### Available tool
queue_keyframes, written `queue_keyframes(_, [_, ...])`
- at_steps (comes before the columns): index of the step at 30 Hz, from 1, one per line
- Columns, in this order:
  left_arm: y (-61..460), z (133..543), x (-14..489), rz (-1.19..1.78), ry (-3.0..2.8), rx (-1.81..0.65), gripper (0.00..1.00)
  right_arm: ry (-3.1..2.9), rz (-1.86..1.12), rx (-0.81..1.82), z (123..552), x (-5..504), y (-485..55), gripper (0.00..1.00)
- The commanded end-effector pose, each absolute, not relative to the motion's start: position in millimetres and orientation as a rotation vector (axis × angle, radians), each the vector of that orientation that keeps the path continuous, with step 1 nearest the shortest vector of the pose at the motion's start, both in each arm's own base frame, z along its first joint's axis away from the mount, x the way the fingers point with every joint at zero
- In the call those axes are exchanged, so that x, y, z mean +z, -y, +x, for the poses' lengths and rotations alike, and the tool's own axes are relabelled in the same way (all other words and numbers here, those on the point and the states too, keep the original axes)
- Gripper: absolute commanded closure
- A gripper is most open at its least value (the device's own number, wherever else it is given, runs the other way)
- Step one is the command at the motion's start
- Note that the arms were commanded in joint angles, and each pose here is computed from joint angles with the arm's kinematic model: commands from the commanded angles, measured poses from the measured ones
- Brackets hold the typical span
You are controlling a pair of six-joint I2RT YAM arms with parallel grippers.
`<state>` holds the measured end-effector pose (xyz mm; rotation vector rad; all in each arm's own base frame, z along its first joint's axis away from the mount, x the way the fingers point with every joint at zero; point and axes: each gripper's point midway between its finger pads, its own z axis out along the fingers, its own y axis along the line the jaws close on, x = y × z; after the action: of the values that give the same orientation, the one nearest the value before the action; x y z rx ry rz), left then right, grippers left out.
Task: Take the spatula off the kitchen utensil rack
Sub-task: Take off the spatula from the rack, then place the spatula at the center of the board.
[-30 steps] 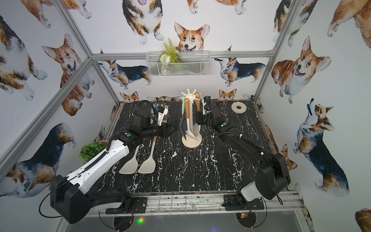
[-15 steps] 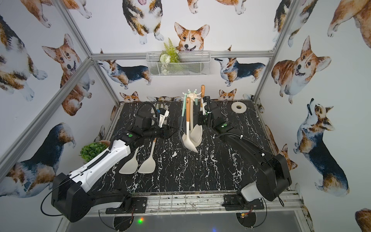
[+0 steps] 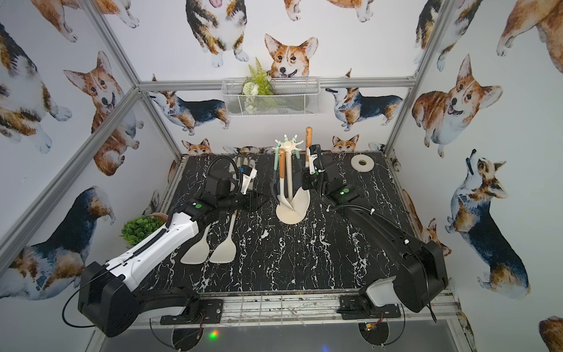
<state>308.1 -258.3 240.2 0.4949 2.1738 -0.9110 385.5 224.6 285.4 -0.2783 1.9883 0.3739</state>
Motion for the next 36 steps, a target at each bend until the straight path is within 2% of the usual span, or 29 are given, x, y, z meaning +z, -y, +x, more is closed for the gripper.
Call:
queue_keyframes(1, [259.1,308.0,244.4,0.515,-2.149,-0.912,0.50,-1.976,-0.267,0.338,382.4,290.7,-216.3,1.00])
queue_keyframes(7, [259.2,305.7,247.4,0.528,-2.139,-0.916,0.50,-1.987,-0.260,0.303,370.0,291.5,-203.2,1.00])
queue_keyframes(13, [256.3,296.8,260.9,0.586,-2.091,-0.905,0.46,-1.993,-0.252,0.321,336.8,295.8,-181.7,1.00])
queue_keyframes(22, [259.0,278.4,295.7,0.624,-1.988,-0.993,0.43,-1.968,-0.298,0.702,277.2,305.2,-199.0,1.00])
queue_keyframes(24, [261.2,274.5,301.3,0.610,-1.983,-0.951,0.44,-1.966,-0.290,0.802,269.6,307.4,-207.1,1.00])
queue_keyframes(29, [297.1,239.0,311.3,0.727,-1.927,-0.746,0.44,-1.869,-0.215,1.045,257.6,326.6,-220.7,1.00])
queue_keyframes(36, [353.0,211.0,318.5,0.767,-1.869,-0.815,0.45,-1.796,-0.148,1.155,251.4,343.9,-220.0,1.00])
